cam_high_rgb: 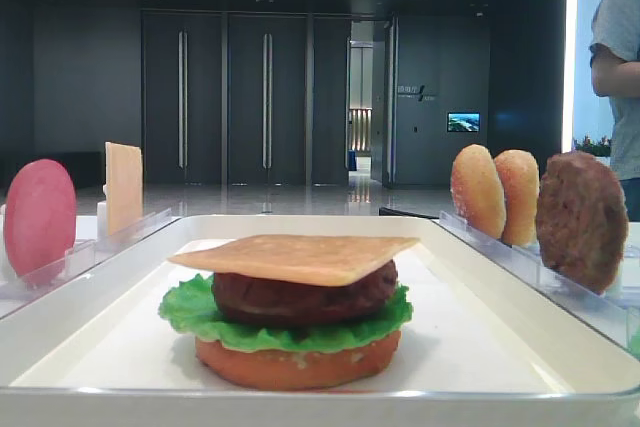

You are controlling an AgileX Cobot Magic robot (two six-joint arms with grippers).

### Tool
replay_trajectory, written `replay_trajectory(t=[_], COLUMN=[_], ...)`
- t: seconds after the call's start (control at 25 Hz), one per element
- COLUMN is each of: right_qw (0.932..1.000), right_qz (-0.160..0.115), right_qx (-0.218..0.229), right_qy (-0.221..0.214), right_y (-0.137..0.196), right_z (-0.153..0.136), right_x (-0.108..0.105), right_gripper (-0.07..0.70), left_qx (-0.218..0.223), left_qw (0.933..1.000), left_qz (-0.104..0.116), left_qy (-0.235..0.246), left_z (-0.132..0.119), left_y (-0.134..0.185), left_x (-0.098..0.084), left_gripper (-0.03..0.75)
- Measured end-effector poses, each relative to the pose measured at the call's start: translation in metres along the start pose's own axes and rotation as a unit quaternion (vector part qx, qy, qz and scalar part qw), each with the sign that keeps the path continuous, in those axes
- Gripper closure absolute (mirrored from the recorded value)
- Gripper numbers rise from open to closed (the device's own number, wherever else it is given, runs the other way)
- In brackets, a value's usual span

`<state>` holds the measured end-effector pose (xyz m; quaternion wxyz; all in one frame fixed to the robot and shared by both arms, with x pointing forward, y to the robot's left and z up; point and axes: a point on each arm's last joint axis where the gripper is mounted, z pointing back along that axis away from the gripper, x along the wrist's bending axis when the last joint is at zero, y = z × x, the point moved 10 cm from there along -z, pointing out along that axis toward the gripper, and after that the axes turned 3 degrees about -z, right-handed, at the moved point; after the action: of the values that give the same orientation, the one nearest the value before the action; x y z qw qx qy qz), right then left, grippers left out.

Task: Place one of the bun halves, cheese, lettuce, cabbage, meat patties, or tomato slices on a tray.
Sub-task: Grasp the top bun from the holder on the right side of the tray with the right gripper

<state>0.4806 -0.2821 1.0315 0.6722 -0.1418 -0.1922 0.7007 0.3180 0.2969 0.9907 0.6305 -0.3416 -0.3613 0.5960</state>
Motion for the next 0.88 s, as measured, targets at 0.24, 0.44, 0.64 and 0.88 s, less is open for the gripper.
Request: replay_trajectory(t=[0.24,0.44,0.64,0.88], right_qw=[0.9994,0.9993,0.9994,0.9993], right_qz=[0.003,0.005,0.007,0.013], right_qx=[0.034,0.036,0.035,0.034], right_qy=[0.0,0.0,0.0,-0.001], right_y=[-0.024,-0.052,-0.079,-0.109], right_z=[-0.014,-0.023,-0.034,-0.052], right_x=[-0.002,-0.003,-0.004,-0.006], right_gripper=[0.166,0.166,0.166,0.166], left_qx=[0.0,0.0,0.0,0.0], left_qw=[1.0,1.0,1.0,1.0], left_qz=[0.0,0.001,0.001,0.001], left_qy=[0.0,0.0,0.0,0.0], left_z=[0.0,0.0,0.0,0.0], left_y=[0.0,0.0,0.0,0.0], left_x=[0.0,0.0,0.0,0.0], left_gripper=[0.074,0.074,0.074,0.074])
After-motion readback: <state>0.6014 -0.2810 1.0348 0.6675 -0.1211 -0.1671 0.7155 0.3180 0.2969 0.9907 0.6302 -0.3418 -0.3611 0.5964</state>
